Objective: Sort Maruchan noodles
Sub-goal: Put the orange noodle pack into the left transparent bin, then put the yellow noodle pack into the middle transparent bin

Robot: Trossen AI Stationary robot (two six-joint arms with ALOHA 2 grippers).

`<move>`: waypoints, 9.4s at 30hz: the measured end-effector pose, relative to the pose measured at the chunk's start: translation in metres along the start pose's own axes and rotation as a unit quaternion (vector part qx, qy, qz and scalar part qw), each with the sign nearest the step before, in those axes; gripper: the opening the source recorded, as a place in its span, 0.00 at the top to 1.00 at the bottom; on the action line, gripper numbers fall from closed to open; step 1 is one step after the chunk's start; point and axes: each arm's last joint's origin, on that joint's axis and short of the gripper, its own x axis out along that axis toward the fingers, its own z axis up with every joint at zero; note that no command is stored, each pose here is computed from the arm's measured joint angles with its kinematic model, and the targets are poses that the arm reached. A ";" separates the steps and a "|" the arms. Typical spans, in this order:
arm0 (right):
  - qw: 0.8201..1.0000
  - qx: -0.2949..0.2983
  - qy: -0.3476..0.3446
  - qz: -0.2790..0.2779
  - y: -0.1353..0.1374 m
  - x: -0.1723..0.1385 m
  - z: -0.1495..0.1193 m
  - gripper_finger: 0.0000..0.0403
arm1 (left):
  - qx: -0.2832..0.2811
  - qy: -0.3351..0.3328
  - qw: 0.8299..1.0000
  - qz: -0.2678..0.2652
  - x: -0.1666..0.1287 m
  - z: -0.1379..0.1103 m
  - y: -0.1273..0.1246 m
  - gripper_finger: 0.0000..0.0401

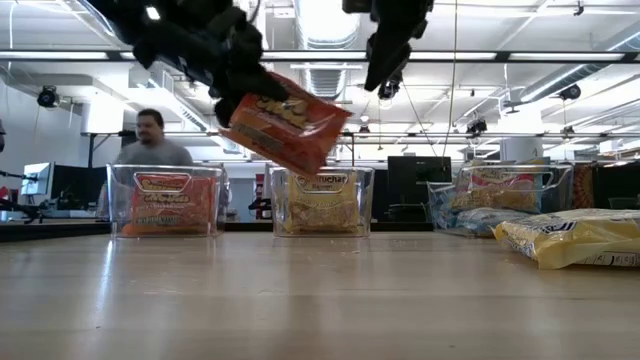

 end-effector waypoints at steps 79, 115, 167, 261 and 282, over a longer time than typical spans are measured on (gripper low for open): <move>0.997 0.062 -0.040 -0.009 -0.001 0.003 0.000 0.43 | -0.094 -0.072 0.860 0.497 -0.109 -0.090 0.049 0.41; 0.949 0.034 0.307 0.068 0.063 0.070 -0.116 0.43 | -0.141 -0.122 0.975 0.117 -0.046 -0.029 -0.001 0.40; 0.965 0.256 -0.023 -0.047 0.017 0.089 -0.075 0.47 | -0.183 -0.100 0.975 0.075 -0.024 -0.036 -0.014 0.40; 0.930 0.357 -0.020 -0.088 0.068 0.119 -0.143 0.50 | -0.270 -0.002 0.963 -0.008 0.098 -0.095 -0.018 0.40; 0.918 0.360 -0.047 -0.156 0.059 0.130 -0.166 0.50 | -0.275 -0.011 0.962 0.005 0.098 -0.095 -0.018 0.40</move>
